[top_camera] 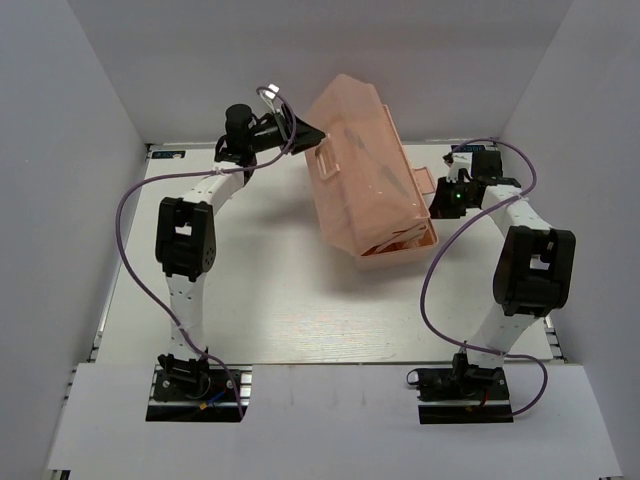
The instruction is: Sort the tools into containers
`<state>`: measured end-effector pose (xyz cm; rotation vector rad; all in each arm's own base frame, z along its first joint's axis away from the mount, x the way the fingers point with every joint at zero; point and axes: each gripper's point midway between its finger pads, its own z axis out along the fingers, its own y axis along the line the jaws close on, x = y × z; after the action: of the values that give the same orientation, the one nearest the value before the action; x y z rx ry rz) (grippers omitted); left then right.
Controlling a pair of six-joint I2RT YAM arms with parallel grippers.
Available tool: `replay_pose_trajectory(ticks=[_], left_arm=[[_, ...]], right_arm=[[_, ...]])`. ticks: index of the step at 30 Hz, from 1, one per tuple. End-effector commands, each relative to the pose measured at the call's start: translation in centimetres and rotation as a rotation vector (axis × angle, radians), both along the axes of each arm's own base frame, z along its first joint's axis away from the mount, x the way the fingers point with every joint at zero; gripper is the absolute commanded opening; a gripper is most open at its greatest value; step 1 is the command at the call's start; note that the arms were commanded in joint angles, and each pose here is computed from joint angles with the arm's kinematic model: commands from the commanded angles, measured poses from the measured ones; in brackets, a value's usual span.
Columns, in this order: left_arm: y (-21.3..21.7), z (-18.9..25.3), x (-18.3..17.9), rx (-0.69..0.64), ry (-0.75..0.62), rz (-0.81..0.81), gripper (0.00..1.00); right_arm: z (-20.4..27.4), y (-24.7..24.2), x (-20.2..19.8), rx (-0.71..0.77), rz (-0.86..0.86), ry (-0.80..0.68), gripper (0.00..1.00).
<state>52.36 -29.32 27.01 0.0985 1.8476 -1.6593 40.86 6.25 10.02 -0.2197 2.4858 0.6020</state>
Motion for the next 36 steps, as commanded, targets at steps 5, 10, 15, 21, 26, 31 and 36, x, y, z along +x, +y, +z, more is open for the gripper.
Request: replay_pose_trajectory(ticks=[5,10,15,21,26,31,36], left_arm=[[-1.6,6.3,-5.4,-0.022,-0.176,-0.181,0.60],[0.3,8.5,-6.0,0.025,-0.233,-0.082,0.60],[3.4,9.7,-7.6,0.206,-0.320,0.102,0.60],[8.5,4.6,-10.7,0.415,-0.253,0.350,0.66],[10.4,-1.7,-13.7,0.517,-0.155,0.369,0.70],[10.9,-5.9,-15.2,0.575,-0.088,0.346,0.77],[11.1,-6.2,-15.5,0.589,-0.093,0.338,0.83]], right_arm=[[1.7,4.2,-1.6,0.207,0.086,0.053,0.00],[1.2,3.8,-1.9,0.195,0.070,0.065,0.00],[0.6,3.6,-2.7,0.190,0.061,0.083,0.00],[0.0,3.6,-4.5,0.172,0.053,0.107,0.00],[-0.1,4.4,-6.6,0.209,0.086,0.119,0.00],[0.6,5.7,-8.2,0.272,0.132,0.137,0.00],[1.2,6.7,-8.7,0.323,0.172,0.137,0.00]])
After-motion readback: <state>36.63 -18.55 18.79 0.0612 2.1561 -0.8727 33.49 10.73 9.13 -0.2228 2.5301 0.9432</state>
